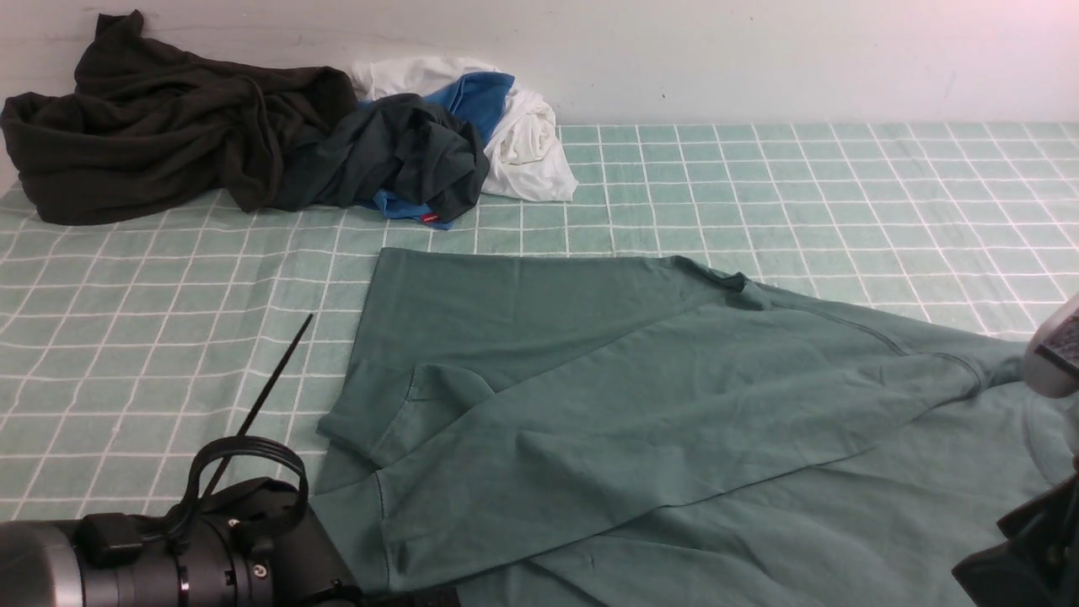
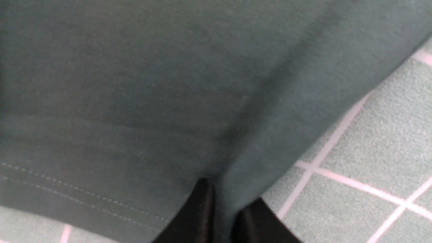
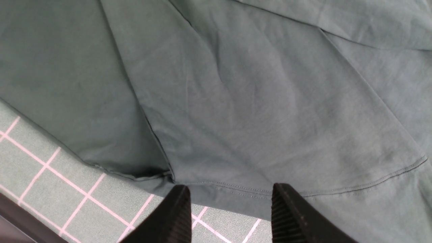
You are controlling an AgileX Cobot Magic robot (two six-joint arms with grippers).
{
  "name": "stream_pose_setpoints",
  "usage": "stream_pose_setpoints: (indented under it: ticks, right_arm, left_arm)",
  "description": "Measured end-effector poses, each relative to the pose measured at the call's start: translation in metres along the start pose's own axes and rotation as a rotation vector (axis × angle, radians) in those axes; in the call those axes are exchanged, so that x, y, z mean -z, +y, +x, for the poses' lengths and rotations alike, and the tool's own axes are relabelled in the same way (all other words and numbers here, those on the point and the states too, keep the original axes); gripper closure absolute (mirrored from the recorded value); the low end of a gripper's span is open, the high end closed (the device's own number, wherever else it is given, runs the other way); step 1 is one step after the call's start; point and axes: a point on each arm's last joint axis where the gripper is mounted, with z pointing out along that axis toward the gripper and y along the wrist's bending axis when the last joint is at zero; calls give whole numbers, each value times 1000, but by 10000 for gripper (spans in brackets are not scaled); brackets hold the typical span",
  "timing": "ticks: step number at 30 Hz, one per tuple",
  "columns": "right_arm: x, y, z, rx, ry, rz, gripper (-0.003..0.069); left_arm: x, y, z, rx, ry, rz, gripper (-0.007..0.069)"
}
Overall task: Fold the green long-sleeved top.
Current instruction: Use both arms simultaneously to clamp the lower edge of the clothing fabric
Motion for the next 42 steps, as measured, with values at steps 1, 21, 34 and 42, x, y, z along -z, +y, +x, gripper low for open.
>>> stream_pose_setpoints:
  ticks: [1,21,34,42]
  right_arm:
    - [0,0,0,4,0,0,343]
    - [-68,8,34,465,145,-117,160]
    - [-119,5,63,637,208,-96,158]
    - [-144,1,66,800,240,-75,158]
  left_arm:
    - [0,0,0,13,0,-1,601]
    - [32,8,69,221,45,-9,619]
    - [33,8,66,230,-4,-8,619]
    - [33,8,65,231,-14,-9,619]
